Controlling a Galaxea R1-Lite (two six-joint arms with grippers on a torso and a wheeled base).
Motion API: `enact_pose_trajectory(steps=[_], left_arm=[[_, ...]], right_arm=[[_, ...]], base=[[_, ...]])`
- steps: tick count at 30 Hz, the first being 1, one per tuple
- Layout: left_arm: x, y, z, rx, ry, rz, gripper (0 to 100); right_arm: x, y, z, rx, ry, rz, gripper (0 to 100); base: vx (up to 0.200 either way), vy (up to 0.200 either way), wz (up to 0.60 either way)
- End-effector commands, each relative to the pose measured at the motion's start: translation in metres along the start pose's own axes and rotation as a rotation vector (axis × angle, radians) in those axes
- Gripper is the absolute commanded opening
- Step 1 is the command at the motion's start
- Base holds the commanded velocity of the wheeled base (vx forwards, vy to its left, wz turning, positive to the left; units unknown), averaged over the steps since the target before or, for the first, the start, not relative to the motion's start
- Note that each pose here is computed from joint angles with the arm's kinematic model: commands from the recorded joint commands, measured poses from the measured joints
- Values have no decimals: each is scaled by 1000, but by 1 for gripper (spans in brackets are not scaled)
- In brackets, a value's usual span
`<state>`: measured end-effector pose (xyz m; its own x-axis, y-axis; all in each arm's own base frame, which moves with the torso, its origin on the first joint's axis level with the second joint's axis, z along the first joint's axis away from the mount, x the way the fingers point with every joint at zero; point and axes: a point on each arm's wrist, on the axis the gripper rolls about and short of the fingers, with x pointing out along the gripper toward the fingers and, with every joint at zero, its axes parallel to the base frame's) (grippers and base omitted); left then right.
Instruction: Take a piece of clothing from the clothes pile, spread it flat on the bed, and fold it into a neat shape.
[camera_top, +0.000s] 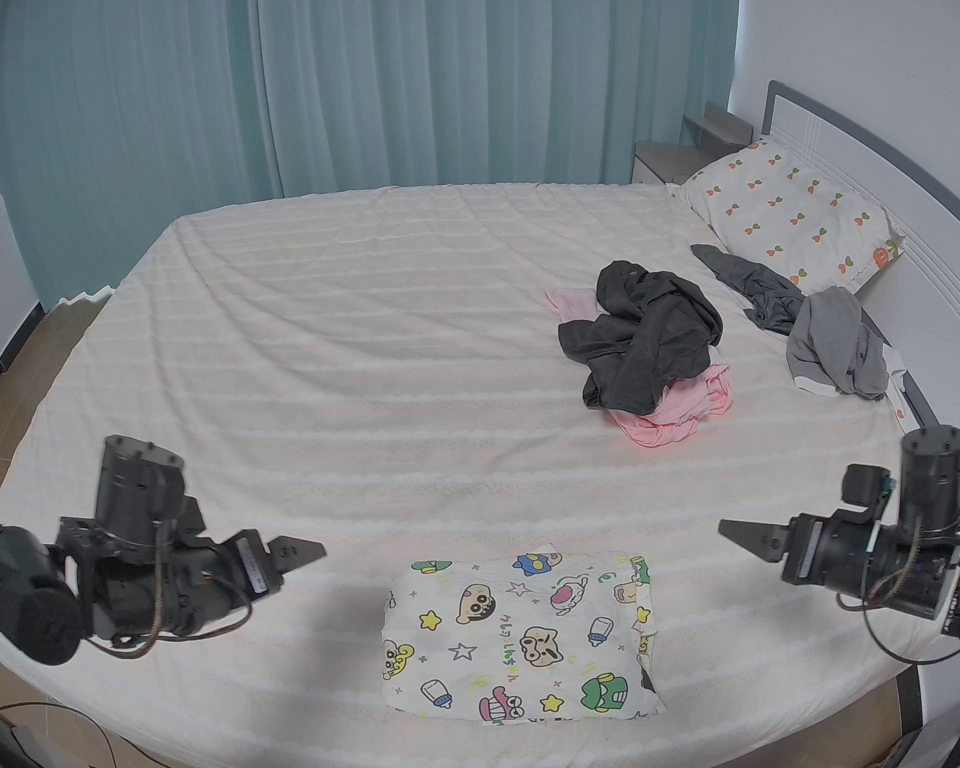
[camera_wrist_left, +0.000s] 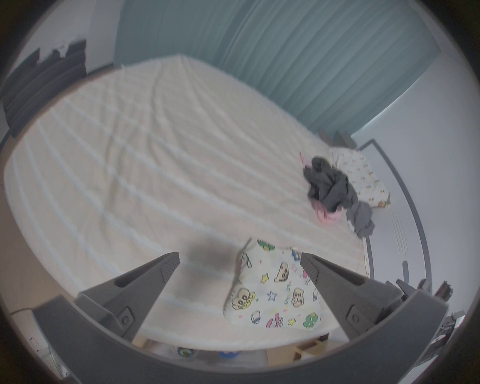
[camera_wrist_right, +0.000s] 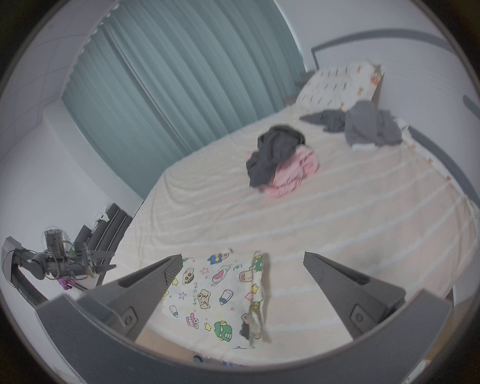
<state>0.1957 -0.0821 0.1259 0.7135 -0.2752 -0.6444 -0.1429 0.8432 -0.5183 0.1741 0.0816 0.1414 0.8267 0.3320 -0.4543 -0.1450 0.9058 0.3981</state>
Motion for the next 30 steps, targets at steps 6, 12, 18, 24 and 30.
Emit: enact_pose_trajectory(steps=[6,12,18,24,30], left_arm=[[-219,70,-54,39,-829,129,100],[-241,82,-89,55,-1022,250,100],[-229,96,-116,136,-1048,358,100],[-162,126,-134,231,-908,277,100],[-151,127,-136,316,-864,151,100]], right_arm=[[-157,-47,-52,-214,-622,-161,100],[-170,-57,-97,-340,-660,-207,100],[-169,-65,-130,-406,-577,-220,100],[-164,-68,-135,-390,-551,-224,100],[-164,-69,-134,-383,-561,-272,100]], base=[[0,0,0],[0,0,0],[0,0,0],[0,0,0],[0,0,0]])
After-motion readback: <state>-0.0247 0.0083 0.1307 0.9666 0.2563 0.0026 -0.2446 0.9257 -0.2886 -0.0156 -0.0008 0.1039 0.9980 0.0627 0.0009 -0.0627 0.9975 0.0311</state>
